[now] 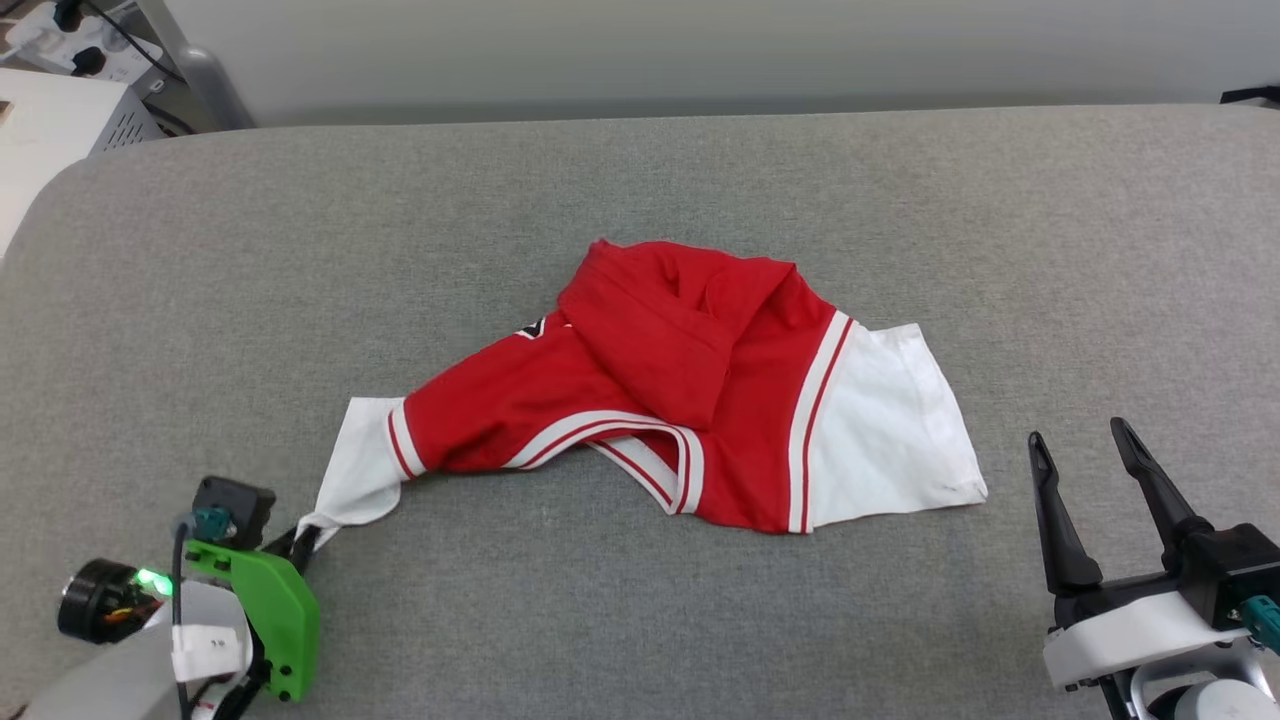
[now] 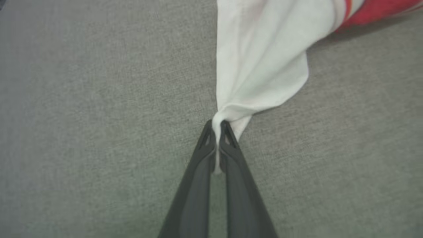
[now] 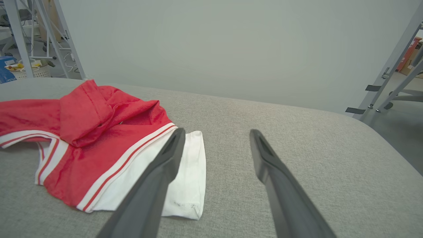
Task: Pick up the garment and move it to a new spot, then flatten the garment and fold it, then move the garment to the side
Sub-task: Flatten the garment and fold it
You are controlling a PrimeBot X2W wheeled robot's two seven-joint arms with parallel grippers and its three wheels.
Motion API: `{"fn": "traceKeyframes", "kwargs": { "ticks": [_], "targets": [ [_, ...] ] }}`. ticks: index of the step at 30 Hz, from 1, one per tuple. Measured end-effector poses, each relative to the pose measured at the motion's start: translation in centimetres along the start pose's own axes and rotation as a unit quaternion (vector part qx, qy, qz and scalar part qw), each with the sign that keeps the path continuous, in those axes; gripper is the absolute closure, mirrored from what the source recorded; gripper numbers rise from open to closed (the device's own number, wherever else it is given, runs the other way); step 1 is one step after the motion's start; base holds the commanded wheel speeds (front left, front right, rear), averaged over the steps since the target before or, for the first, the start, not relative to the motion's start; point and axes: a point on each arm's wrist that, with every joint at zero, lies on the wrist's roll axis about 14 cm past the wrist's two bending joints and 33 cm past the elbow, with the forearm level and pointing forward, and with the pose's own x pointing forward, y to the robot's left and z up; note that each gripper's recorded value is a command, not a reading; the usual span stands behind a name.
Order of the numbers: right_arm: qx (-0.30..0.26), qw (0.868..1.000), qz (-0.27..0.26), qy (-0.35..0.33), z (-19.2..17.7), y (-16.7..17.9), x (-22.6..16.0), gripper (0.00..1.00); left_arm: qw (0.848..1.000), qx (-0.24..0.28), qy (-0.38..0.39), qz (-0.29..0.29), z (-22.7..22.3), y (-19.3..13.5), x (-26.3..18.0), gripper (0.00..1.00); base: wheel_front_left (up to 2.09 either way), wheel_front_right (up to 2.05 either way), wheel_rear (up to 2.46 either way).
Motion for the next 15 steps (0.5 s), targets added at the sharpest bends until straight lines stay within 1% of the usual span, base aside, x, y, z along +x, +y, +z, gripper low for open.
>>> {"fn": "traceKeyframes", "kwargs": {
  "ticks": [3,4,5,6,11,14,15],
  "targets": [
    [0.001,1.0,0.001,0.002,-0.1,0.1,0.0,0.0,1.0,-0.021,-0.003,0.002,-0.8,-0.8,-0.3,1.0,0.0,0.0,0.0],
    [0.002,1.0,0.002,0.002,-0.2,0.2,0.0,0.0,1.0,-0.023,-0.005,0.005,-0.8,-0.8,-0.4,0.97,0.0,0.0,0.0],
    [0.002,1.0,0.003,0.003,-0.2,0.2,0.0,0.0,0.999,-0.029,-0.011,0.008,-0.8,-0.9,-0.4,0.78,0.0,0.0,0.0],
    [0.004,1.0,0.003,0.004,-0.2,0.2,0.0,0.0,0.999,-0.035,-0.018,0.011,-0.7,-1.0,-0.5,0.0,0.0,0.0,0.0],
    [0.004,1.0,0.006,-0.001,0.2,-0.1,-0.1,0.0,0.996,-0.047,-0.058,0.041,0.6,-0.9,-1.2,0.0,0.0,0.0,0.0],
    [-0.005,1.0,0.004,-0.015,1.2,-1.0,0.2,0.0,0.99,-0.047,-0.116,0.065,3.9,-0.3,-2.0,0.0,0.0,0.0,0.0],
    [-0.012,1.0,0.005,-0.022,1.7,-1.3,0.4,0.0,0.986,-0.05,-0.143,0.073,5.4,-0.2,-2.5,0.0,0.0,0.0,0.0]
  ]
}}
